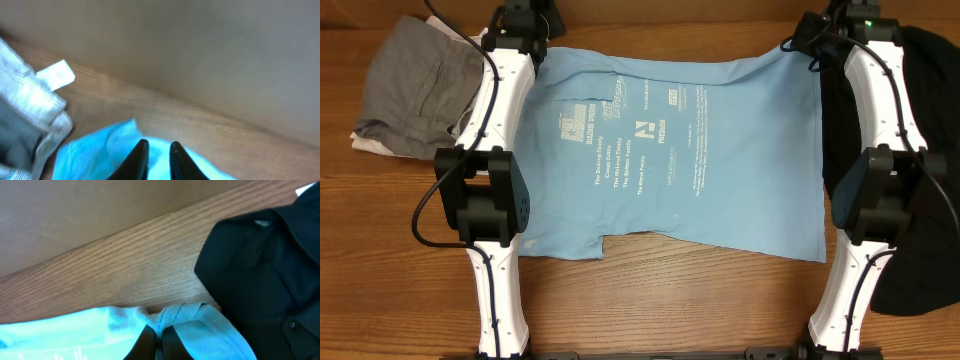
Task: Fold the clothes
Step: 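Lay the stretched blue shirt flat on the table with both grippers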
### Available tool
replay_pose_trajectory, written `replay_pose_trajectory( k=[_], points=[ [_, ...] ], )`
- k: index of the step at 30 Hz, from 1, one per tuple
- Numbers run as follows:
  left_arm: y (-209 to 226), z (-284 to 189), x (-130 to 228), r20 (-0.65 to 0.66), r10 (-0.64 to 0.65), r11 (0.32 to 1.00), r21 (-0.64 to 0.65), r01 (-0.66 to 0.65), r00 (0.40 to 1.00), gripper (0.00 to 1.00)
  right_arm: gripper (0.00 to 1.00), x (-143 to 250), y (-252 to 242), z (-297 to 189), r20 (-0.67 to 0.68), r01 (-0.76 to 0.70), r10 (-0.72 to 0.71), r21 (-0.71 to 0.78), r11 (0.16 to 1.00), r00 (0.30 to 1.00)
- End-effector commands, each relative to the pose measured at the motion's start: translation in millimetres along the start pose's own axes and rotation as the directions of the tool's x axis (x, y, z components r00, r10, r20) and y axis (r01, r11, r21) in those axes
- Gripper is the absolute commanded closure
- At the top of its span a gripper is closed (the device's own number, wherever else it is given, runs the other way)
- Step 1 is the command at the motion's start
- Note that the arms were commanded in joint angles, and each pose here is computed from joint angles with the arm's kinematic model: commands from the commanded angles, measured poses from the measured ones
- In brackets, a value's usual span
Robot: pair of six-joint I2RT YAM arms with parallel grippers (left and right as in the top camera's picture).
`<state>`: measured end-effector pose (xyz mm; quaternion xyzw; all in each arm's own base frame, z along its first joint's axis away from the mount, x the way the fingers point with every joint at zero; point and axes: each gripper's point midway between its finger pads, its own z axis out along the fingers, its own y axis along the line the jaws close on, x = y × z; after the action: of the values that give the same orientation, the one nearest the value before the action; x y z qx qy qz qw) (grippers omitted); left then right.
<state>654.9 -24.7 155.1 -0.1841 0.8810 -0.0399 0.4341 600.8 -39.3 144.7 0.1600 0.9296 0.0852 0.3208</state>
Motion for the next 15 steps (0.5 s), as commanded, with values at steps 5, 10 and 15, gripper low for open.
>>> replay_pose_trajectory(
  k=[5,10,15],
  points=[
    [11.6,-5.0,66.2,-0.28,0.124,0.992,0.031,-0.12,0.952,0.76,0.37,19.8,-11.5,-3.6,-0.086,-0.016,0.019,0.037,0.999,0.996],
    [23.8,-19.7,83.7,-0.375,0.182,0.982,0.02,-0.189,0.909,0.73,0.18,20.2,-14.0,-16.6,-0.112,-0.026,0.03,0.045,0.999,0.993],
    [26.1,-70.3,47.1,-0.365,0.181,0.982,0.014,-0.189,0.913,0.43,0.0,5.7,4.4,-78.8,-0.116,-0.044,0.04,-0.03,0.999,0.992]
  ],
)
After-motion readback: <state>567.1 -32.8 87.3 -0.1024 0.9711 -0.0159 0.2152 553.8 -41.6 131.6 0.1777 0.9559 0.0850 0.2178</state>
